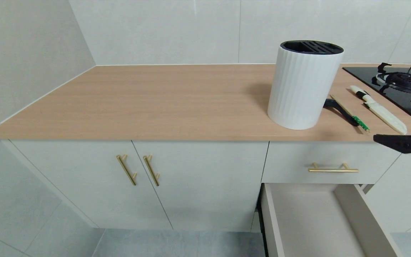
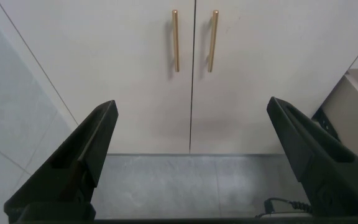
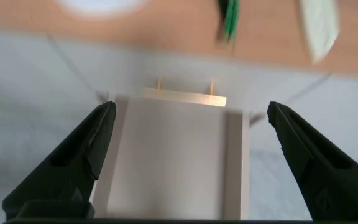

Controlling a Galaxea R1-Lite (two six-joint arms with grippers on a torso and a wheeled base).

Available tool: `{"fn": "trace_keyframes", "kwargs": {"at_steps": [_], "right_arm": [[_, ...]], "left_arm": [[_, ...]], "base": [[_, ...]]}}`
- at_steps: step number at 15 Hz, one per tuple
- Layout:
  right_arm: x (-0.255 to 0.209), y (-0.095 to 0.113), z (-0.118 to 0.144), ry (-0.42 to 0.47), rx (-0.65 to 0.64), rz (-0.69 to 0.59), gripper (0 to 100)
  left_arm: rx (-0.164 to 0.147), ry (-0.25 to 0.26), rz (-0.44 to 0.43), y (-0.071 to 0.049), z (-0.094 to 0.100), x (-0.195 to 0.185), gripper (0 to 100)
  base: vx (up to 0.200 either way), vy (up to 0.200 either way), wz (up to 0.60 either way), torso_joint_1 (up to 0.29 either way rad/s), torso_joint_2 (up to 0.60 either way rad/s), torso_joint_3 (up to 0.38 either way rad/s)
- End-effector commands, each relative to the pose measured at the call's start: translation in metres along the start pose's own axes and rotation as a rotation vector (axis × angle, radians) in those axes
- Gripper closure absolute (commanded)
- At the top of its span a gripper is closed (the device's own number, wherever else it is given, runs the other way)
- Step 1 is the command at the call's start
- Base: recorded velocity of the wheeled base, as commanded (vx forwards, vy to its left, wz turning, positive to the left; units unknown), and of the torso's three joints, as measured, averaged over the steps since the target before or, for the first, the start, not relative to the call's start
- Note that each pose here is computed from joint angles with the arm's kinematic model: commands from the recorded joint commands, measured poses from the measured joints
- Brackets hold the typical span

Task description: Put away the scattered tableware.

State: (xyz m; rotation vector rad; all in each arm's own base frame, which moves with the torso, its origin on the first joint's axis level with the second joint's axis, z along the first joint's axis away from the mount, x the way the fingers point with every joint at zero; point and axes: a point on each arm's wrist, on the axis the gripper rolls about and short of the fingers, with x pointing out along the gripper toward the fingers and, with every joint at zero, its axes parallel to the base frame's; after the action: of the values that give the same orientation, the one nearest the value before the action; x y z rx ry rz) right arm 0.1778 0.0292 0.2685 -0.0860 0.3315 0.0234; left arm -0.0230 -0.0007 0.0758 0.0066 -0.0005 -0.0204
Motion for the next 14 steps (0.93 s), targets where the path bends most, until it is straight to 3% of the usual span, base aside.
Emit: {"fn": "trace_keyframes", "kwargs": {"at_steps": [1,3,6,14], "right_arm": [[0.051,-0.006,0.026,0.025,0.015,-0.055,0],[0.091,-0.017,0.034,0.055,0.034,-0.105,0],[0.126,-0.032,0.025,0.116,0.044,-0.133,0],[0.136,-0.034,0.02,0.145,0.048,-0.094,0]], "left_arm": [[0.0,-0.001,0.0,0.0,0.0,0.0,0],[0.0,0.0,0.0,0.0,0.0,0.0,0],[0.0,0.0,0.0,0.0,0.0,0.0,0],[0.0,-0.001,0.0,0.0,0.0,0.0,0]], "base": [[0.0,0.0,0.0,0.0,0.0,0.0],[0.0,0.0,0.0,0.0,0.0,0.0],[0.0,0.0,0.0,0.0,0.0,0.0],[0.0,0.0,0.0,0.0,0.0,0.0]]}}
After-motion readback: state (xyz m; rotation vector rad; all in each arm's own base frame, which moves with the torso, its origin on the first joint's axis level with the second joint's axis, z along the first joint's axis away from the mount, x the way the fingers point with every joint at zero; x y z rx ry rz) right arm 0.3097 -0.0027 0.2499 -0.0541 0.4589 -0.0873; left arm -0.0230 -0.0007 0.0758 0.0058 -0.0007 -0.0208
